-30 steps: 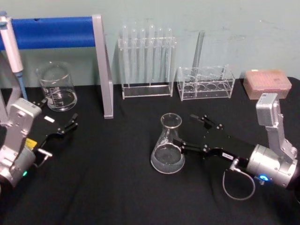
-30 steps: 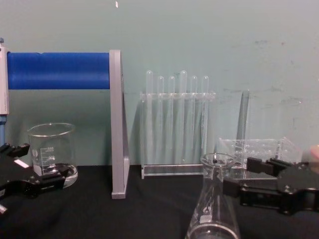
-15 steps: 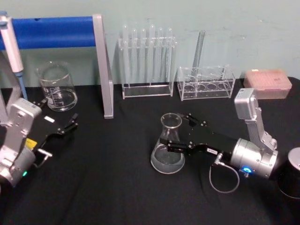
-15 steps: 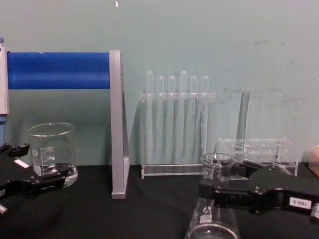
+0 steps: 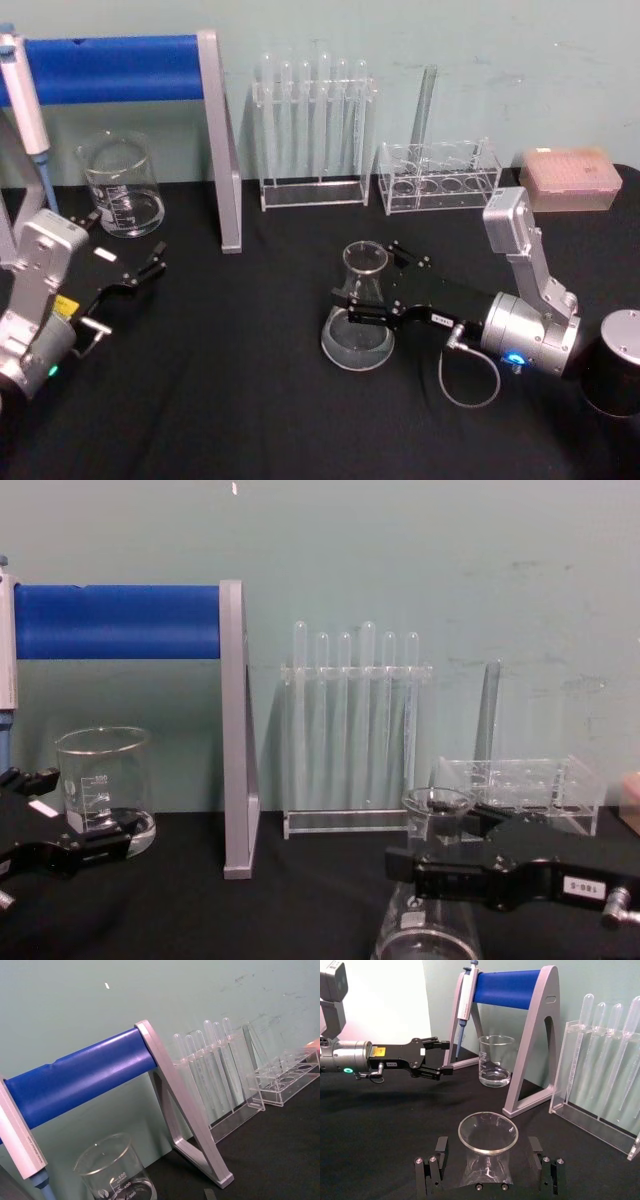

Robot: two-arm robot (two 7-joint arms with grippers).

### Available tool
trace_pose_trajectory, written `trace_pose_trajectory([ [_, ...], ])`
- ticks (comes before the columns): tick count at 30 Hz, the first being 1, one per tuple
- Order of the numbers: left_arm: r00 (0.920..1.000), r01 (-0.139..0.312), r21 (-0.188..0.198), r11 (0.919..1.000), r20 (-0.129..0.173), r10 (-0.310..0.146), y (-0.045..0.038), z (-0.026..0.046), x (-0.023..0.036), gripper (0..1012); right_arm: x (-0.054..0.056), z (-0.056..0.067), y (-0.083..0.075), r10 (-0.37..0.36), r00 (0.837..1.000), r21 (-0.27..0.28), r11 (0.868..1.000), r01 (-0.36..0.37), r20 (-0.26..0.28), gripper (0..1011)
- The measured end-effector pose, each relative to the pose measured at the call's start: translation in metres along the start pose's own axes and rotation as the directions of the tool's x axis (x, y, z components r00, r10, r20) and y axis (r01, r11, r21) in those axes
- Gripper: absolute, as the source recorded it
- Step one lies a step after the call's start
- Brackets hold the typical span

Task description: Grasp the erlenmeyer flask with one hand, shake it three times, then place it back.

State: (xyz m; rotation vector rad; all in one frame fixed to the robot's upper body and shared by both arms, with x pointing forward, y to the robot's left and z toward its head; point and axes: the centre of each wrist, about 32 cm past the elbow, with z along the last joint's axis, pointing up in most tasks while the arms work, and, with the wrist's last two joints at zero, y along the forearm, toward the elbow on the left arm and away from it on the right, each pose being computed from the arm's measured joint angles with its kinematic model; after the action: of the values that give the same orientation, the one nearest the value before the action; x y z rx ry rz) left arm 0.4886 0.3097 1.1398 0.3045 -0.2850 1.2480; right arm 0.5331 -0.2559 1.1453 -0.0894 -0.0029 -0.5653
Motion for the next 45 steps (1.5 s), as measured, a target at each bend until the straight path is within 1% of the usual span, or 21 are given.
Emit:
trace_pose_trajectory([
  [25,1.0000,0.000,0.000,1.0000,0.000,0.000,0.0000,0.0000,0.0000,1002,-0.0003,0.0002,-0.0004,-0.002,1.000,0.002,1.000,0.002,0.001,995],
  [27,1.0000,0.000,0.000,1.0000,0.000,0.000,0.0000,0.0000,0.0000,1001,-0.0003,0.0002,-0.0004,-0.002,1.000,0.003,1.000,0.002,0.001,944],
  [29,1.0000,0.000,0.000,1.0000,0.000,0.000,0.0000,0.0000,0.0000,1001,-0.0003,0.0002,-0.0004,-0.002,1.000,0.003,1.000,0.002,0.000,925],
  [31,1.0000,0.000,0.000,1.0000,0.000,0.000,0.0000,0.0000,0.0000,1001,-0.0003,0.0002,-0.0004,-0.002,1.000,0.003,1.000,0.002,0.000,857],
  [35,1.0000,0.000,0.000,1.0000,0.000,0.000,0.0000,0.0000,0.0000,1001,-0.0003,0.0002,-0.0004,-0.002,1.000,0.003,1.000,0.002,0.000,764],
  [41,1.0000,0.000,0.000,1.0000,0.000,0.000,0.0000,0.0000,0.0000,1001,-0.0003,0.0002,-0.0004,-0.002,1.000,0.003,1.000,0.002,0.000,548],
  [42,1.0000,0.000,0.000,1.0000,0.000,0.000,0.0000,0.0000,0.0000,1001,-0.0003,0.0002,-0.0004,-0.002,1.000,0.003,1.000,0.002,0.000,530],
  [43,1.0000,0.000,0.000,1.0000,0.000,0.000,0.0000,0.0000,0.0000,1001,-0.0003,0.0002,-0.0004,-0.002,1.000,0.003,1.000,0.002,0.000,476],
  [45,1.0000,0.000,0.000,1.0000,0.000,0.000,0.0000,0.0000,0.0000,1001,-0.0003,0.0002,-0.0004,-0.002,1.000,0.003,1.000,0.002,0.000,460],
])
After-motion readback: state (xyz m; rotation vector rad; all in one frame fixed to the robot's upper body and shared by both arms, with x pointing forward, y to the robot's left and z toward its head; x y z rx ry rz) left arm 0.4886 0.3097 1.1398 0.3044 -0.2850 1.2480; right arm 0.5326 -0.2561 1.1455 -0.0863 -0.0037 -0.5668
